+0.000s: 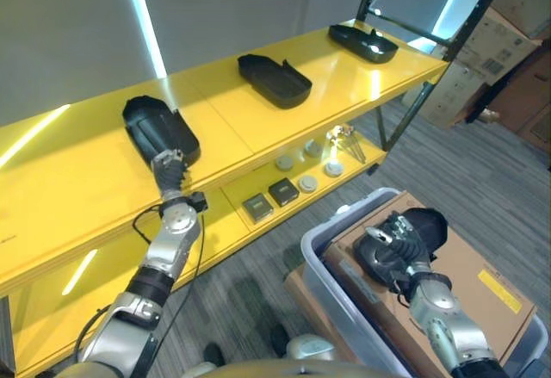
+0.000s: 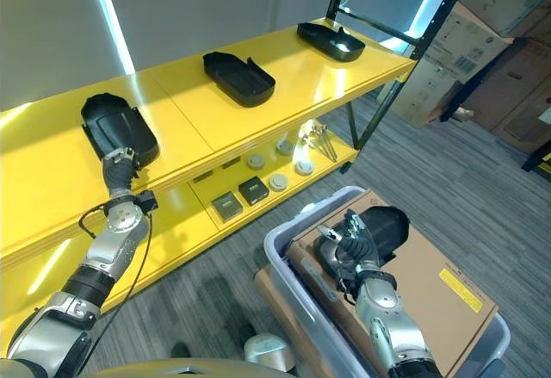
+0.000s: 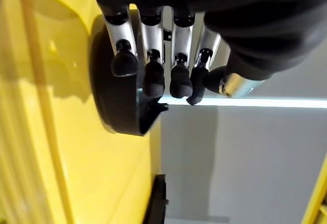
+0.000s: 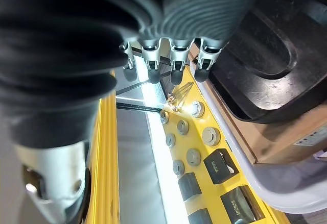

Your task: Move parts from the plastic box to the shelf.

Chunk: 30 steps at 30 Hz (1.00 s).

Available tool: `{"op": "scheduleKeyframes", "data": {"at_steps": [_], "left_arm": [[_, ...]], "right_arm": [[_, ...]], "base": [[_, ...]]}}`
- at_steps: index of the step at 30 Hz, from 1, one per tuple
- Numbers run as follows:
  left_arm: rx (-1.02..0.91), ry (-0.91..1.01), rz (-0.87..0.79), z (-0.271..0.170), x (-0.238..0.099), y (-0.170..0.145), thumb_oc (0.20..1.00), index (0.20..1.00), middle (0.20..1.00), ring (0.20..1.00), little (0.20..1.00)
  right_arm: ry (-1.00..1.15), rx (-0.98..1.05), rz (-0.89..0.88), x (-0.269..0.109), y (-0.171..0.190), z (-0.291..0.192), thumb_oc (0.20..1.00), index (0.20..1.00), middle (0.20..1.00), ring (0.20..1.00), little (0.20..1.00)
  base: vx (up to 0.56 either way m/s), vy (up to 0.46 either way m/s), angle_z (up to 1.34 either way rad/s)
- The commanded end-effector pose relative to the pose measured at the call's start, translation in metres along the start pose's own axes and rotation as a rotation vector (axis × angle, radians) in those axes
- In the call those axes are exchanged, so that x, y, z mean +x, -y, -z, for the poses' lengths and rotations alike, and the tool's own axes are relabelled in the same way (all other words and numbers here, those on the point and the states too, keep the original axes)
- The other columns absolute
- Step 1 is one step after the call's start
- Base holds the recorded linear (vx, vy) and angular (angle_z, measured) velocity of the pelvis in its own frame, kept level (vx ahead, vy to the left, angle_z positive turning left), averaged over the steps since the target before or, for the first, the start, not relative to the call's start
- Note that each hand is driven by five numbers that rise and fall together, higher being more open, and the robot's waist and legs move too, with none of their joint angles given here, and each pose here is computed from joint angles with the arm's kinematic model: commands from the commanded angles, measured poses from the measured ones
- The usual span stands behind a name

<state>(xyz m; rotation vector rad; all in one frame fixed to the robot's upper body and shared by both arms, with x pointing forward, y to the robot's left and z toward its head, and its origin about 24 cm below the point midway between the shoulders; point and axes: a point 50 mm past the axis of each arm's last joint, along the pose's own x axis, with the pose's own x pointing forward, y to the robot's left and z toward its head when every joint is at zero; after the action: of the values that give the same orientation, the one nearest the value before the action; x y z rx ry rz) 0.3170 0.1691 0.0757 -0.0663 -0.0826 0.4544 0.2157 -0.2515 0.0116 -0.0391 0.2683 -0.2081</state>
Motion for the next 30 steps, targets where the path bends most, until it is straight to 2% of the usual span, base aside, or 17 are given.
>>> {"op": "scheduleKeyframes", "data": {"at_steps": [1,30], "left_arm": [[0.027,0.107,0.051,-0.021,0.01,0.009,0.2,0.2,0.2,0.2,0.2],[0.148,-0.056,-0.072,0.018,0.019,-0.007,0.2,0.2,0.2,0.2,0.2]], "right_arm": [[0.13,-0.025,-0.015,0.009,0.002,-0.028,1.0,1.0,1.0,1.0,1.0],[0.106,-0.057,-0.016,0.014,0.005,-0.027,1.0,1.0,1.0,1.0,1.0]], "base": [[0.0,0.0,0.0],[0.0,0.0,0.0]]}}
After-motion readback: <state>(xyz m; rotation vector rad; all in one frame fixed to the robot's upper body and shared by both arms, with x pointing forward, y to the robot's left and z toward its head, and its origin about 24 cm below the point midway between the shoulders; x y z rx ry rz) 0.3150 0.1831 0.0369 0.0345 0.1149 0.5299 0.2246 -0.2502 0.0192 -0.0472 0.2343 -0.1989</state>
